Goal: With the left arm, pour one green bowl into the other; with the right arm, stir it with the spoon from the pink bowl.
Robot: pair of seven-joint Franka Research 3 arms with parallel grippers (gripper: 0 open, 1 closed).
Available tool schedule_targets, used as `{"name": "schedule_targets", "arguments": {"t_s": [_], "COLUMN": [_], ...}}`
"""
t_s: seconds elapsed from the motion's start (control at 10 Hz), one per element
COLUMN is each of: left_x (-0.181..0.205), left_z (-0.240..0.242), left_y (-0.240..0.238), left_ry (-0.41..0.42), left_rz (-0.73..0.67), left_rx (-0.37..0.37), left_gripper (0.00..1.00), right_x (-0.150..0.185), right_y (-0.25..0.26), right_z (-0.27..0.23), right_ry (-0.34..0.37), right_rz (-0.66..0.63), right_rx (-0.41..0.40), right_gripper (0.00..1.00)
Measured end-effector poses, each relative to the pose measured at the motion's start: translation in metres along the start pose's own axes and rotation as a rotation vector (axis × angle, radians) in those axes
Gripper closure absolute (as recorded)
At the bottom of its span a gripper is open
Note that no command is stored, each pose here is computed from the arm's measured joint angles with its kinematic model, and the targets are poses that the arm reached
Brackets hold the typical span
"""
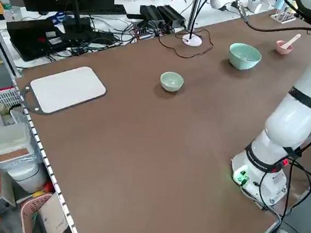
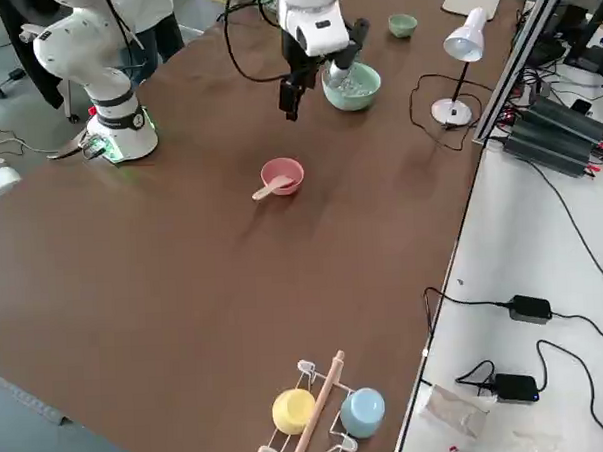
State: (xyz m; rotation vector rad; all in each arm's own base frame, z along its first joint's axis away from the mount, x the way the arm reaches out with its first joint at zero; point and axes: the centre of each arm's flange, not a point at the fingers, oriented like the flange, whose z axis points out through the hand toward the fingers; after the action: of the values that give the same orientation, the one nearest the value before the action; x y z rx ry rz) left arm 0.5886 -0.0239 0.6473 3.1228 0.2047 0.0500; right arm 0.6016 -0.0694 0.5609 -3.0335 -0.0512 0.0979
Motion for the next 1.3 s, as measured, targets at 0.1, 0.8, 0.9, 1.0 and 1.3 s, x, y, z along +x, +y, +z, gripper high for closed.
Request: {"name": "schedule_targets", "arguments": {"t_s": [0.1,0.8,0.9,1.0,1.3], "left_x": [0.000,0.000,0.000,0.000,0.000], "left_z": [0.000,0.000,0.000,0.000,0.000], "left_y": [0.001,-0.001,-0.001,0.000,-0.001], "left_ry": [0.000,0.000,0.000,0.000,0.000], "left_rz": [0.002,-0.002,-0.001,-0.001,0.002], "left_rx": [0.000,0.000,0.000,0.000,0.000], "left_gripper": [0.00,0.00,0.00,0.00,0.00], "right_x": [0.000,-0.009,-0.011,-0.016,-0.027], "right_y": [-0.009,-0.031,-0.030,-0.029,-0.029], "right_z": [-0.013,-0.049,-0.047,-0.045,-0.043], "right_ry": [0.007,0.007,0.002,0.002,0.011], "right_rz": [0.019,0.021,0.023,0.024,0.025], "right_rx": [-0.019,-0.038,-0.038,-0.038,-0.039], "right_gripper": [0.00,0.00,0.00,0.00,0.00]}}
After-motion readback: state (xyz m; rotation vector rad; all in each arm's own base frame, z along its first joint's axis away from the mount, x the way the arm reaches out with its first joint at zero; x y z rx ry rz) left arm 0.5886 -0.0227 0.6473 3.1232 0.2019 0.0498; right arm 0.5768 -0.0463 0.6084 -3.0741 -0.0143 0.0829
